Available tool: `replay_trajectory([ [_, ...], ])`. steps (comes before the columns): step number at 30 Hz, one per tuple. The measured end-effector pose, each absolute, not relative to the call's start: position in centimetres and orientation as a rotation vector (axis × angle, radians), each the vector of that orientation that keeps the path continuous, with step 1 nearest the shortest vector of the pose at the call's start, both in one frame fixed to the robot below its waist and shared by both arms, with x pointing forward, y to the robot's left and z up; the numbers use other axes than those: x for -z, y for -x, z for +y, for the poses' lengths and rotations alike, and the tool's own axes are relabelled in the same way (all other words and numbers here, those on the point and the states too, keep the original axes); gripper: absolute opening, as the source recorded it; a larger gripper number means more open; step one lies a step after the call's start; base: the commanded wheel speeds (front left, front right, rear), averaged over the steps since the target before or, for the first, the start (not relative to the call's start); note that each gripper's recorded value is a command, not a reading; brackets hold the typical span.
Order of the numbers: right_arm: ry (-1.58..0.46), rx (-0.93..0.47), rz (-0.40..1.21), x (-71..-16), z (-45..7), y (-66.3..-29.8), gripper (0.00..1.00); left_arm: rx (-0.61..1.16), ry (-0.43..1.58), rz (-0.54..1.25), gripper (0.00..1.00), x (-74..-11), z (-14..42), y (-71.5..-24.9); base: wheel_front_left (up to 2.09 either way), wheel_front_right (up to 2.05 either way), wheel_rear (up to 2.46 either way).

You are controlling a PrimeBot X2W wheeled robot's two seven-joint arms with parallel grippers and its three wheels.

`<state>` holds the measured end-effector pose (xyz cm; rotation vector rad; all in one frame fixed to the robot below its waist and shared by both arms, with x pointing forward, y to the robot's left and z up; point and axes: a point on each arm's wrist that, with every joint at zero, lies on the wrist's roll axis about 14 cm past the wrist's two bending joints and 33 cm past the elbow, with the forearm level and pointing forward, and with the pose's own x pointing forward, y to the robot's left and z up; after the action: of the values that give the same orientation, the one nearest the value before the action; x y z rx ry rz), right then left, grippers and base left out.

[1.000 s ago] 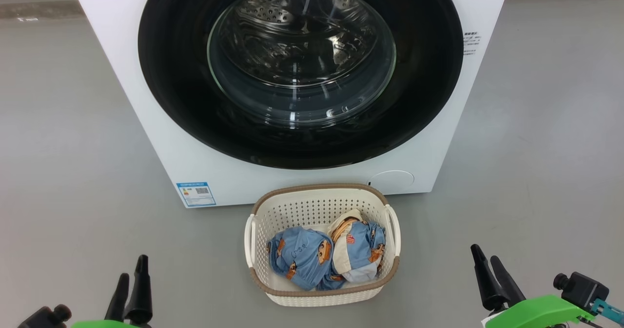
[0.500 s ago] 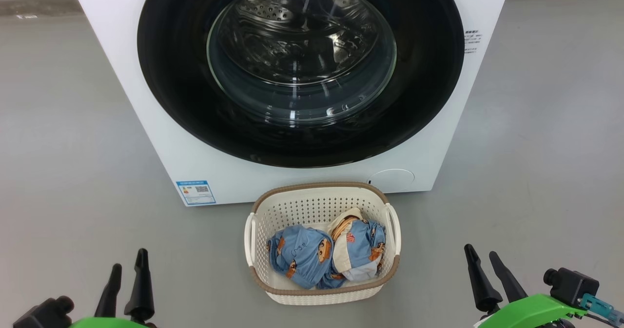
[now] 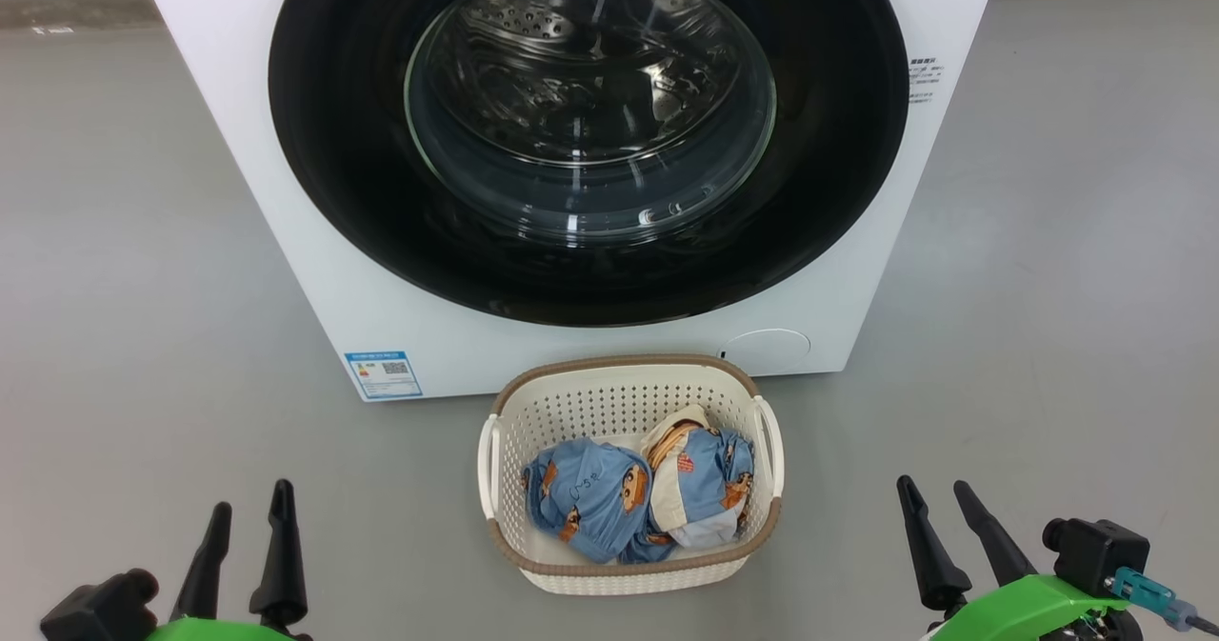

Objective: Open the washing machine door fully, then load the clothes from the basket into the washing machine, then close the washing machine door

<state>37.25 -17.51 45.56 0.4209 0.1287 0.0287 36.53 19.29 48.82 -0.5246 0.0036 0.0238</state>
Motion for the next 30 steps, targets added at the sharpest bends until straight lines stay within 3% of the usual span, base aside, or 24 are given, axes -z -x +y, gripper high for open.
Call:
replay_trajectory([
  [30,-0.069,-0.062,0.004,-48.4,-18.7,-38.0,1.00,0.046,0.182,-0.058,1.00,-50.0,18.8,-36.0,0.00,0.00,0.00],
])
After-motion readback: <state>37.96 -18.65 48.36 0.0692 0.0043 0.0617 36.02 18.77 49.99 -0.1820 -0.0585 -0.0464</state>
